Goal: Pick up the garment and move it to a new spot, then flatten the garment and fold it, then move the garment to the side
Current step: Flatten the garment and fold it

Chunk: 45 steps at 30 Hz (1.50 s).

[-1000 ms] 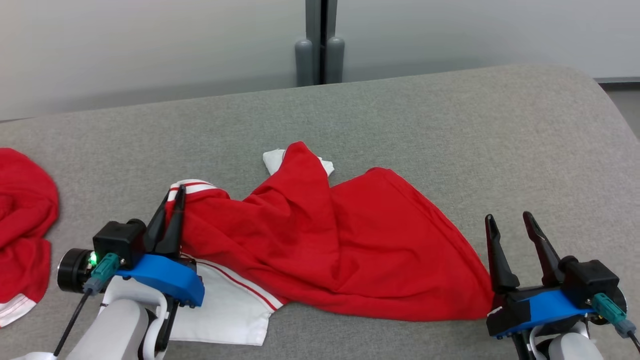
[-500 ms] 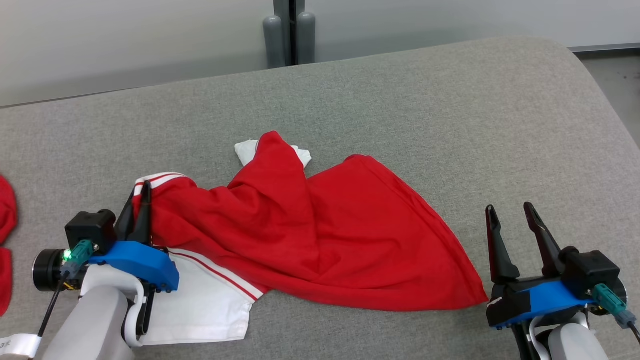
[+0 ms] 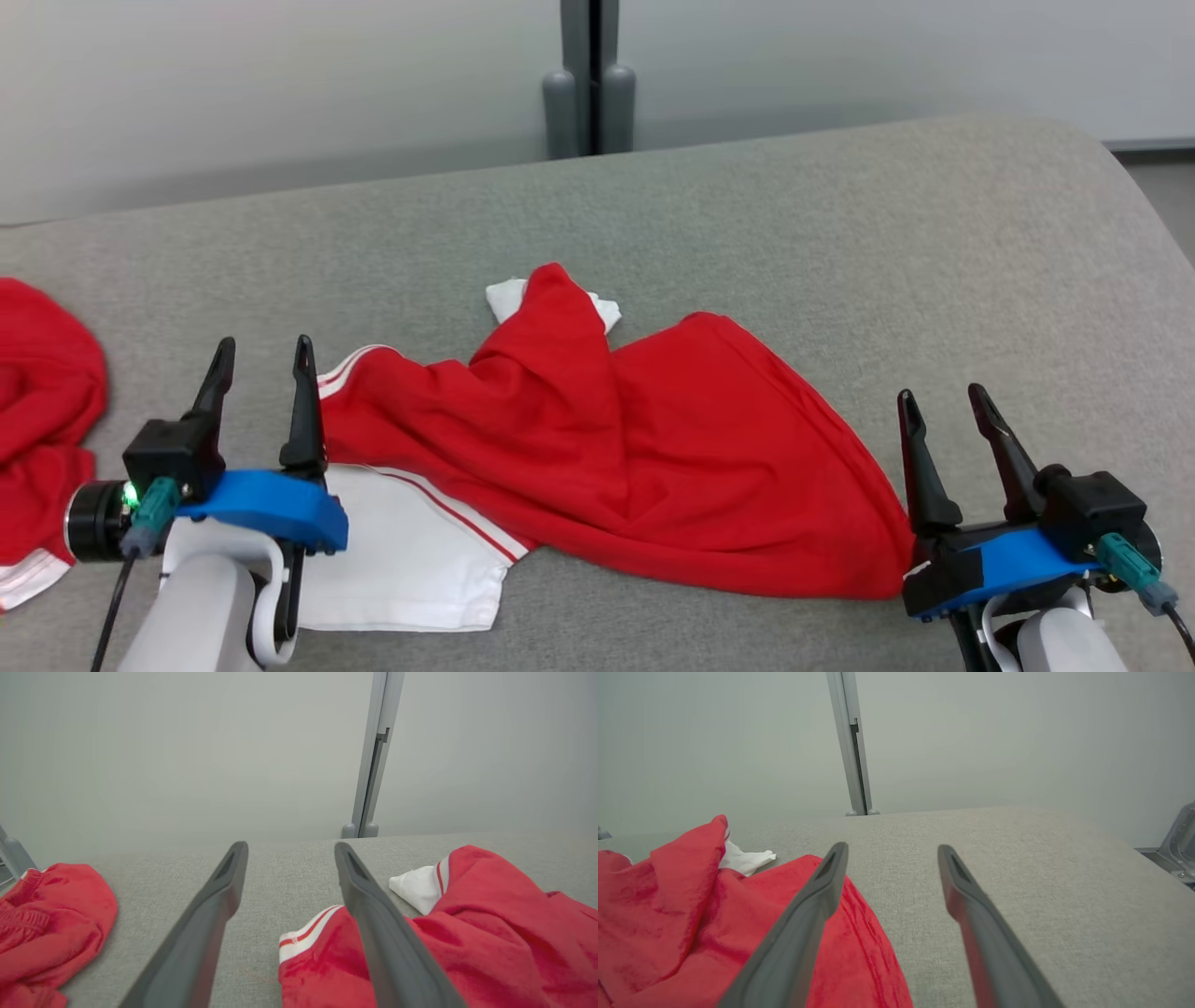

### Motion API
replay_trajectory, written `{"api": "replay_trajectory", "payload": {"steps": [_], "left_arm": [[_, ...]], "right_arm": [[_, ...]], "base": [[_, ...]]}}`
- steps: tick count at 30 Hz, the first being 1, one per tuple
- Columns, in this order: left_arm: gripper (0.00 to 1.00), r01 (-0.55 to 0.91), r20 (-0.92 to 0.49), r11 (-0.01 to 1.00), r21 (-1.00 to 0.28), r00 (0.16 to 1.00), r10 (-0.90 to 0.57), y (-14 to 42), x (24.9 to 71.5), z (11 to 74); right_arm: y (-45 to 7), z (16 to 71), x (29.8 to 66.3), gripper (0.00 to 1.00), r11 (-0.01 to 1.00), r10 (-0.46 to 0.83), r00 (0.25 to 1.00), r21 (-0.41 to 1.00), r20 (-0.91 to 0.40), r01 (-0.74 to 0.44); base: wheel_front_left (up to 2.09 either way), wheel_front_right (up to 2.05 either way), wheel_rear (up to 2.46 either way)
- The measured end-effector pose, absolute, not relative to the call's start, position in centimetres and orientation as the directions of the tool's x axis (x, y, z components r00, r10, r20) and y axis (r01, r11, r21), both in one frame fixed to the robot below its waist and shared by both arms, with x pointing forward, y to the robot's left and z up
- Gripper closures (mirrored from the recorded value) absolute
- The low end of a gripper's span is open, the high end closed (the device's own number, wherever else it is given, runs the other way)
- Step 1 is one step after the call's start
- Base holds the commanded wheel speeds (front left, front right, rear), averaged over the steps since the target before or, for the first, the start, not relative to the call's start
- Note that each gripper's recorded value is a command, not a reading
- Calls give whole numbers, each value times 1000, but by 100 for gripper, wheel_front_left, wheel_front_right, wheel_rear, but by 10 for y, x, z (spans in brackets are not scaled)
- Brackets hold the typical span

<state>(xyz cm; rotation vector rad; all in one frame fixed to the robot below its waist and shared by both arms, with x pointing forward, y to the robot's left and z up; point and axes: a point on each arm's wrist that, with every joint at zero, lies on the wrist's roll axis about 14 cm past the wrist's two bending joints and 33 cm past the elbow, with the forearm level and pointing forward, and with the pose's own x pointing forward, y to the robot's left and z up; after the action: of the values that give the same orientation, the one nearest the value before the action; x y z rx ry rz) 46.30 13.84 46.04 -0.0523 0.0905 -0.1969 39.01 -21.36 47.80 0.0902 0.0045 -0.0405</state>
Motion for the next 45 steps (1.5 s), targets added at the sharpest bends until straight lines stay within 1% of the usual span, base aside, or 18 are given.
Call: {"api": "replay_trajectory", "payload": {"steps": [12,21,34,41,45], "left_arm": [[0,88,14,995,-48,996,-87,174,407,489],[0,34,16,999,-42,999,-33,192,372,487],[0,25,-3,999,-44,1000,-25,192,361,480],[0,32,-16,999,-42,999,-33,190,362,476],[0,39,-47,998,-44,998,-41,188,362,466]], "right_arm": [[-169,497,395,0,990,88,995,105,52,-93],[-150,500,388,0,983,143,988,106,62,-149],[-156,487,373,0,987,128,992,91,22,-130],[-159,483,372,0,989,120,993,89,8,-120],[-164,477,372,0,991,107,994,79,-13,-106]], "base": [[0,0,0],[0,0,0],[0,0,0],[0,0,0],[0,0,0]]}}
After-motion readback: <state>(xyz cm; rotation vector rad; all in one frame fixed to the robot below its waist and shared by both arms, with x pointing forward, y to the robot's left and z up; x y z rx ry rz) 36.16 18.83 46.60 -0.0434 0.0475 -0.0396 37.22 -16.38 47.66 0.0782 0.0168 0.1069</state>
